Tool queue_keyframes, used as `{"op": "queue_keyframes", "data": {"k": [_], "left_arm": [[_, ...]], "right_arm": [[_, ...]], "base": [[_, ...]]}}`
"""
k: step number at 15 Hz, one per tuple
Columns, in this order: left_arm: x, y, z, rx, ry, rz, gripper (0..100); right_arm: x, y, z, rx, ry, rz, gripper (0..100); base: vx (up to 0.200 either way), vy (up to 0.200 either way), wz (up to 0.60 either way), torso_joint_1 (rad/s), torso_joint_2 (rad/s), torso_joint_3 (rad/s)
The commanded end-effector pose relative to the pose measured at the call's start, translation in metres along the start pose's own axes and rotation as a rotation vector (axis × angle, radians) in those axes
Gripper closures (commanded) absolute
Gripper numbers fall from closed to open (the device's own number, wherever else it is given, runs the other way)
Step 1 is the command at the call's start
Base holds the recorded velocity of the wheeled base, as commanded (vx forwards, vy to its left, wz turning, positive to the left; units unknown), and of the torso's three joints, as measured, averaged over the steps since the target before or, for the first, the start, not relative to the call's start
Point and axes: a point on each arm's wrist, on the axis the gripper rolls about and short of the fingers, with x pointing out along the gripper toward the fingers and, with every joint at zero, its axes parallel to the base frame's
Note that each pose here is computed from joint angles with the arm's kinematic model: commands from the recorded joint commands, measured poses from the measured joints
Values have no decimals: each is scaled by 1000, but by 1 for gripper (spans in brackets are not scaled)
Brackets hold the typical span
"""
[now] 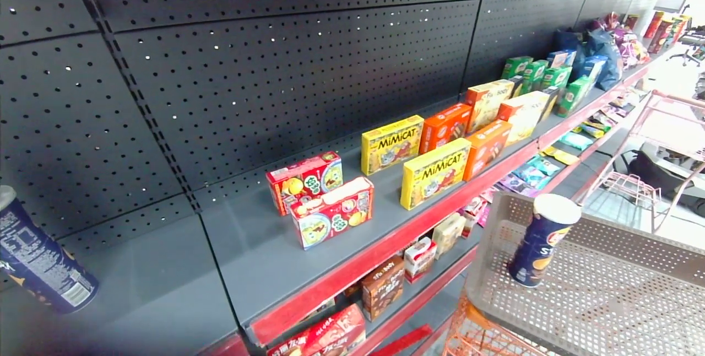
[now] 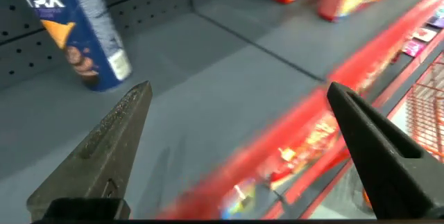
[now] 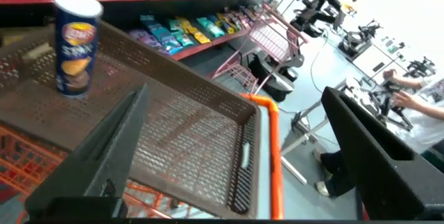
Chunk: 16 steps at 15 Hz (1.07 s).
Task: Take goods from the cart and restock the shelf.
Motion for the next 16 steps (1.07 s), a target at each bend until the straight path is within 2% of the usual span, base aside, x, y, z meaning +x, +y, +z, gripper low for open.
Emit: {"op": "queue_keyframes", "data": {"k": [1, 12, 15, 16], "left_arm": [[0, 0, 0, 1, 1, 1, 0], [0, 0, 0, 2, 1, -1, 0], [0, 0, 0, 2, 1, -1, 0], [0, 0, 0, 2, 1, -2, 0]], "right_arm": [[0, 0, 0, -1, 1, 2, 0], [1, 0, 0, -3, 2, 4, 0], [1, 0, 0, -3, 2, 4, 0], [1, 0, 0, -3, 3, 3, 0]], "base": [[0, 0, 0, 0, 0, 0], [0, 0, 0, 0, 0, 0], [-200, -200, 0, 14, 9, 2], [0, 0, 0, 0, 0, 0]]}}
